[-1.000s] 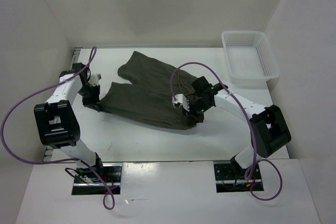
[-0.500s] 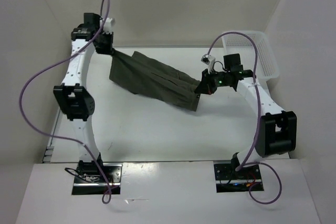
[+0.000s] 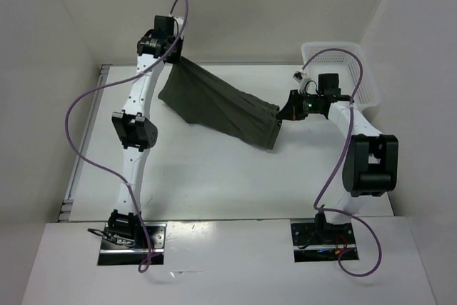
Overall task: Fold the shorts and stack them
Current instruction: Fold the shorts
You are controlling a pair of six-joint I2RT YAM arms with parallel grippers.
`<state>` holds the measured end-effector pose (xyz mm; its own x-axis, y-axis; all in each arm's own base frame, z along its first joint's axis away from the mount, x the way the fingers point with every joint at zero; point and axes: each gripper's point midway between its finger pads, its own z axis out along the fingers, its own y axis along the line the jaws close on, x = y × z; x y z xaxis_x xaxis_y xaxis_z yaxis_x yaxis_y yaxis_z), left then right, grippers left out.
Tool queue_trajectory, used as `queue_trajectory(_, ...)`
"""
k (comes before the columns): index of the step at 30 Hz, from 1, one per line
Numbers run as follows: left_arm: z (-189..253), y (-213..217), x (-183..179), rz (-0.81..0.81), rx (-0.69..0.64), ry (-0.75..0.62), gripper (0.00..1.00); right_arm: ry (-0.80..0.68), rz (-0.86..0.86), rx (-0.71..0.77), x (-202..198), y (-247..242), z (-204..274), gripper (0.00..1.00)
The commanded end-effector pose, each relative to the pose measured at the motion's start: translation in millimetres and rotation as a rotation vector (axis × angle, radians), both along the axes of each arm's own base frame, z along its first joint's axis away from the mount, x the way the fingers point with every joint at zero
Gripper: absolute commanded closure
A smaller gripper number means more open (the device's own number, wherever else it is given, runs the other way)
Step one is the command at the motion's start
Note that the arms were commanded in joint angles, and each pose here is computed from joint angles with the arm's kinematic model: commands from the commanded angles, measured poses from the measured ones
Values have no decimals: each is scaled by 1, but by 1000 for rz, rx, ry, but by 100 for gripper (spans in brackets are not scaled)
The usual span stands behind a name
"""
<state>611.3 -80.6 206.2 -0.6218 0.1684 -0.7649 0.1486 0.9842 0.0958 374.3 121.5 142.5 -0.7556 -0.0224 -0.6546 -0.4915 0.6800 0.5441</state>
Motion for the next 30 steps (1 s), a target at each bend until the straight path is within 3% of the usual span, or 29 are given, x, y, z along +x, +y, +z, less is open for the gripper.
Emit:
queue_trajectory(1, -4, 37, 22, 128, 77, -65, 100, -51, -48, 15, 29, 0, 11, 99)
queue_trajectory(5, -30, 39, 31, 143, 93, -48, 99, -32, -122, 16, 55, -5, 12, 99)
queue_trajectory(10, -30, 41, 46, 164, 95, -108, 97, -30, -199, 28, 90, -9, 18, 99)
queue_trajectory(16, -38, 44, 68, 197, 97, -192, 91, -11, -407, -71, 132, -38, 5, 99)
queue_trajectory(18, -37, 43, 74, 198, 90, -220, 88, 9, -507, -127, 139, -54, -5, 93)
queue_trajectory(20, -50, 44, 79, 206, 96, -217, 74, 20, -549, -154, 143, -61, -10, 69)
queue_trajectory(21, -44, 44, 81, 207, 92, -236, 65, 6, -551, -150, 146, -61, -4, 47)
queue_trajectory(22, -49, 46, 83, 219, 99, -237, 52, -11, -552, -145, 152, -61, 2, 36)
queue_trajectory(23, -49, 46, 83, 219, 99, -237, 28, -27, -553, -141, 156, -61, 9, 32)
queue_trajectory(27, -38, 48, 80, 228, 103, -245, 0, -137, -530, -140, 170, -47, 52, 31)
queue_trajectory(30, 4, 55, 71, 229, 85, -287, 0, -184, -512, -162, 164, -38, 74, 31)
